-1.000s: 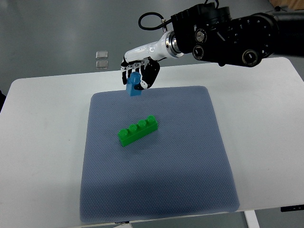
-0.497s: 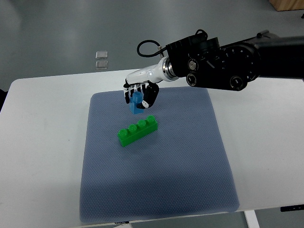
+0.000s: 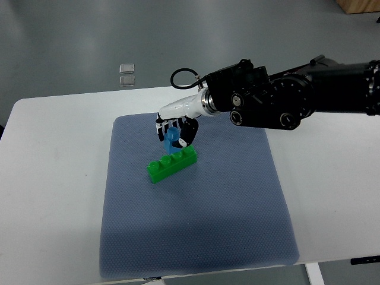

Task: Stack blue block on green block with right hand
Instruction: 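Lower the blue block onto the green block's studs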

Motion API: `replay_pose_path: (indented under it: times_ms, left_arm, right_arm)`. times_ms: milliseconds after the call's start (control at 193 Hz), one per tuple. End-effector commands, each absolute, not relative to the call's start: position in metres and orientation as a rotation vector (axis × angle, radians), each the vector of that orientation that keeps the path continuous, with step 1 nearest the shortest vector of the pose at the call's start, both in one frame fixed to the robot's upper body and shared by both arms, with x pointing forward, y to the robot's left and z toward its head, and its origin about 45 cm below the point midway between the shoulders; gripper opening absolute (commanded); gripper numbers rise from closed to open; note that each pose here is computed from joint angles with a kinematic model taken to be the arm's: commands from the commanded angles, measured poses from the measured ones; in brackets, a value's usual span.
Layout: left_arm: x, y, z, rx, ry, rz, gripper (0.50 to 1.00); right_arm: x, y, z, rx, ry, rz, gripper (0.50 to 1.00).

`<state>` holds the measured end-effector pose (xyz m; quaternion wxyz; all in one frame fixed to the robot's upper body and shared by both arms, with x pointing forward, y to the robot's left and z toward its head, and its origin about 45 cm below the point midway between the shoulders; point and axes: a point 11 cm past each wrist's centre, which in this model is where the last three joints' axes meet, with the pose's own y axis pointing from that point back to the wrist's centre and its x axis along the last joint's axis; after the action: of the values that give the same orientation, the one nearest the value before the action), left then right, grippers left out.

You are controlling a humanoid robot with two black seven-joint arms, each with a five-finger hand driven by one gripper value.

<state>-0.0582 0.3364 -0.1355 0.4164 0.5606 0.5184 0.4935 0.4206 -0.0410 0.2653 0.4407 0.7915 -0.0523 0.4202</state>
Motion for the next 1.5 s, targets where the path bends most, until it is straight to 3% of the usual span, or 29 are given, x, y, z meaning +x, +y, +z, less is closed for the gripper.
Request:
replay_pose_path:
  times_ms: [0, 1497]
  left_arm:
    - [-0.058, 0.336, -0.135, 1.408, 1.301, 1.239, 1.0]
    - [-0.058, 0.336, -0.135, 1.408, 1.301, 1.239, 1.0]
  right_arm:
    - [0.42, -0.041, 0.263, 1.969, -0.135, 1.044, 0.615]
    - [0.416, -0.042, 0.242, 1.936, -0.103, 1.099, 0.633]
